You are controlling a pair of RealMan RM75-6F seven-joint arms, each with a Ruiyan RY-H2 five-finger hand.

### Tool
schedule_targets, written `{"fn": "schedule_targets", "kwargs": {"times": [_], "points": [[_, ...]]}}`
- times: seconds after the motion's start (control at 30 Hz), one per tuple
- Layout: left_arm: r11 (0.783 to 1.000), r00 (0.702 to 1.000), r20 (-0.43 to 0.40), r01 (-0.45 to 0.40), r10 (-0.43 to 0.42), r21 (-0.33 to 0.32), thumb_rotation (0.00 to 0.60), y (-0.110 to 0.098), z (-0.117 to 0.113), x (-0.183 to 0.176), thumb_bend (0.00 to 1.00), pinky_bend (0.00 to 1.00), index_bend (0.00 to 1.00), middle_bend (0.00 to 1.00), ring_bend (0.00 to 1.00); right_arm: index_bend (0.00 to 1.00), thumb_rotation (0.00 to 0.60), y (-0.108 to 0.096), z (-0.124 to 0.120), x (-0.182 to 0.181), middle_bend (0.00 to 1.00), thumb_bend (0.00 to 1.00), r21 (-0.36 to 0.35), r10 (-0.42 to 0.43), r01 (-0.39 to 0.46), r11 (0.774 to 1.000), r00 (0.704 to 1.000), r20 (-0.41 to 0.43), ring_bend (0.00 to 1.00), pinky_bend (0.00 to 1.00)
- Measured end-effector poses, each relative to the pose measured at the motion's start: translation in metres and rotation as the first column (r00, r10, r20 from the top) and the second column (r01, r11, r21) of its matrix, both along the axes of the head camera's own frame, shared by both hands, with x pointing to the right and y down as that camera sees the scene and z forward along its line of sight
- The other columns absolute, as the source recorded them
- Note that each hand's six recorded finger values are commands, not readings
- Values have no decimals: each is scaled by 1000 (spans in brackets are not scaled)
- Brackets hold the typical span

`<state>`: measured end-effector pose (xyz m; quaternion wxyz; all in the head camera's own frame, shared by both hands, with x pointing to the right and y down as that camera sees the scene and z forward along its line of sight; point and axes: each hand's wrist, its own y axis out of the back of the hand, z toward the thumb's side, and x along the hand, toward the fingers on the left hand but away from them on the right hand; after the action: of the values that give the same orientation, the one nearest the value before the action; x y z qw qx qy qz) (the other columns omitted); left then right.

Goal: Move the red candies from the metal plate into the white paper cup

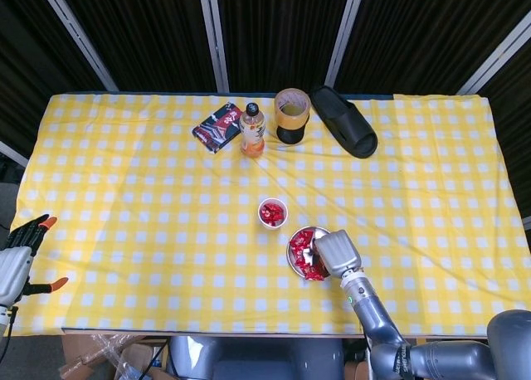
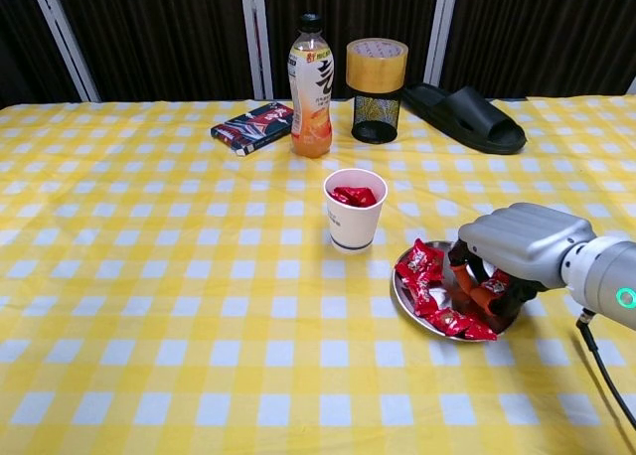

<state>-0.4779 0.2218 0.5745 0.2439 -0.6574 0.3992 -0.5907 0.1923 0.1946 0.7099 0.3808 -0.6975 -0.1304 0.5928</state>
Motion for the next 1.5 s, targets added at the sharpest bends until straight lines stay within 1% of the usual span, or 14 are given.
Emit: {"fn": "schedule_targets", "kwargs": {"times": [0.4,0.87,1.0,1.27,1.5], "points": [[1000,1000,-3,1,-1,0,600,0,0,0,60,0,0,0,0,551,600,1,-10,-9,584,644,15,-15,15,1000,999,45,880,987],[1000,1000,-3,-2,2,-2,600,0,0,0,61,0,0,0,0,551,600,-10,-37,-18,584,644,69,-39,34,997,997,72,880,987],[1000,1000,-1,-3,3,-2,600,0,0,0,61,0,0,0,0,551,600,-19,-49,-23,584,645,95,-44,36,995,995,85,880,987],[1000,1000,-4,13,-13,-17,600,0,2,-2,61,0,0,0,0,551,600,-49,-77,-43,584,645,160,-62,43,986,991,118,880,987],[1000,1000,-6,14,-14,-28,600,-1,3,-2,61,0,0,0,0,551,600,-72,-89,-66,584,645,179,-74,48,983,987,144,880,987]]}}
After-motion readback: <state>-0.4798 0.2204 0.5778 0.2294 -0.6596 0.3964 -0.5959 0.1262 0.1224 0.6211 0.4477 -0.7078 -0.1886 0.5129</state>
